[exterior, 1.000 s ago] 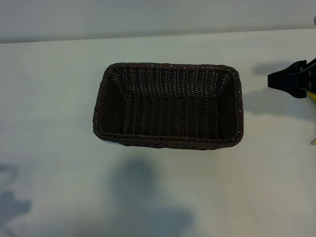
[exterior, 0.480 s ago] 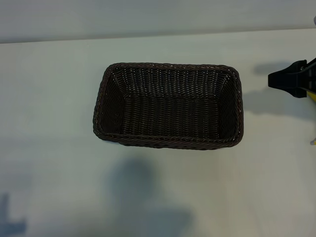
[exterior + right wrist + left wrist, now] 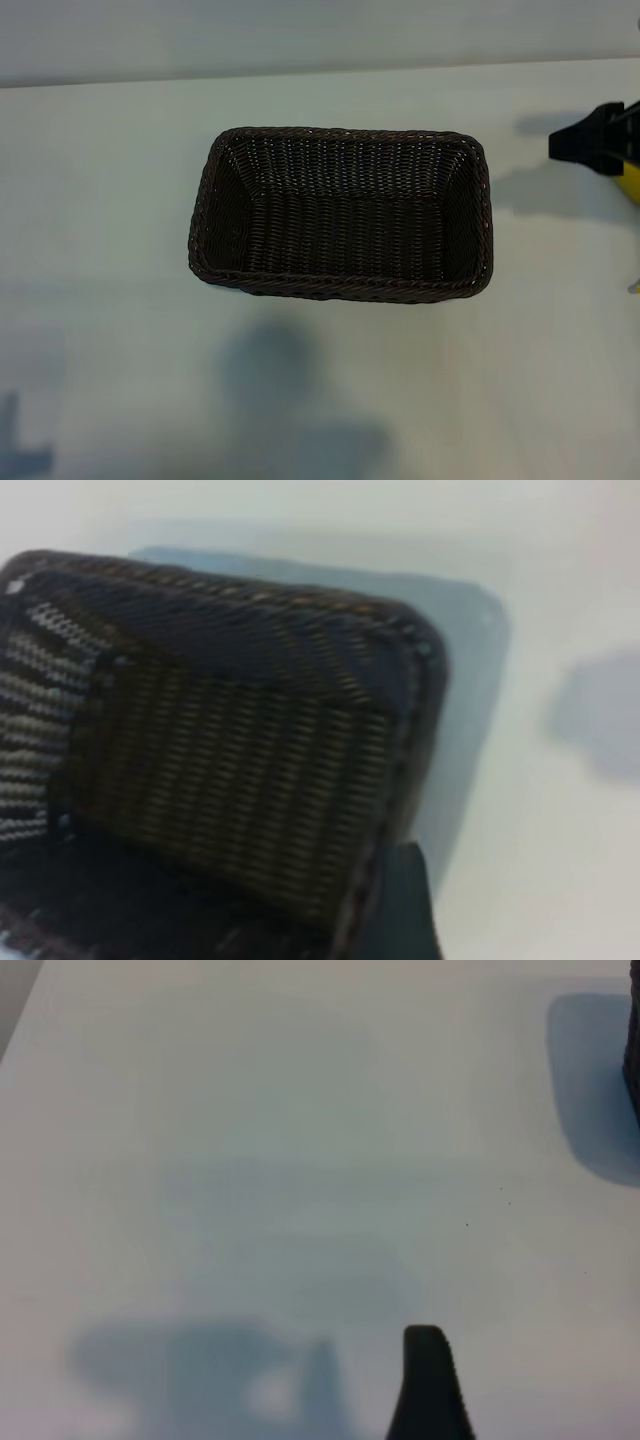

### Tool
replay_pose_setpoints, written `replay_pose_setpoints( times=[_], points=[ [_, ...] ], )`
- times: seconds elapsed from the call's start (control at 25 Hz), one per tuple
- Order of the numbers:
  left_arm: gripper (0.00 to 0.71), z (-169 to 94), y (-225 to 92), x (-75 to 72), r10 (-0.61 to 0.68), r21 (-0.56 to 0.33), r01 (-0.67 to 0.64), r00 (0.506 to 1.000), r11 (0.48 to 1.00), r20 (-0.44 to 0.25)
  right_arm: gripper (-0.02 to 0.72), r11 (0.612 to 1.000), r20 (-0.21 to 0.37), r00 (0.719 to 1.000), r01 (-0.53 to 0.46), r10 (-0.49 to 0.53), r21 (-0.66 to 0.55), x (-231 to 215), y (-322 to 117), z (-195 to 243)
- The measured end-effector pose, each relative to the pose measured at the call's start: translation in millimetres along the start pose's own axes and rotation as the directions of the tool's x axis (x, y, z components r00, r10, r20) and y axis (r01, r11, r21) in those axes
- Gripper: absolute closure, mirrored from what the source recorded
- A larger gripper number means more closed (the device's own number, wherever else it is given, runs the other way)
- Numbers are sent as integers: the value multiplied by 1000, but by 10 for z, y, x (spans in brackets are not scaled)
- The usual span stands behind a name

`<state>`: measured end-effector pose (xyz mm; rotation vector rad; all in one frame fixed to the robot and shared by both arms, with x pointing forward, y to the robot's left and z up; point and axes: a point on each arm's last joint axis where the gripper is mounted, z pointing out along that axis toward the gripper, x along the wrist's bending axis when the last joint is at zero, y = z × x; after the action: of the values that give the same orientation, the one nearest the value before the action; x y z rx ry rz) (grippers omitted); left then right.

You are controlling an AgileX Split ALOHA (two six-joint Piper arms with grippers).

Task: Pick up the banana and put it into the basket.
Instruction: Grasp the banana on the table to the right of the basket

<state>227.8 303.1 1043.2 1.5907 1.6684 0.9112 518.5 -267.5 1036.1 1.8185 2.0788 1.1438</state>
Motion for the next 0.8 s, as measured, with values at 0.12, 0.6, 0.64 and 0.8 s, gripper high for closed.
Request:
replay_pose_setpoints(
  times=[0.12, 0.6, 0.64, 0.8],
  points=[
    [181, 0, 0, 0, 0, 0, 0, 1000, 1000, 0, 119, 998, 70, 998, -2, -3, 63, -98, 112, 66],
    [181, 0, 0, 1, -2, 0, 2, 1000, 1000, -1, 119, 928, 419, 905, -91, -74, 361, -661, 112, 257],
    [181, 0, 0, 1, -3, 0, 3, 1000, 1000, -1, 119, 925, 432, 900, -113, -61, 364, -731, 98, 266],
    [181, 0, 0, 1, -3, 0, 3, 1000, 1000, -1, 119, 904, 476, 879, -210, 9, 372, -1058, 6, 301]
  ],
)
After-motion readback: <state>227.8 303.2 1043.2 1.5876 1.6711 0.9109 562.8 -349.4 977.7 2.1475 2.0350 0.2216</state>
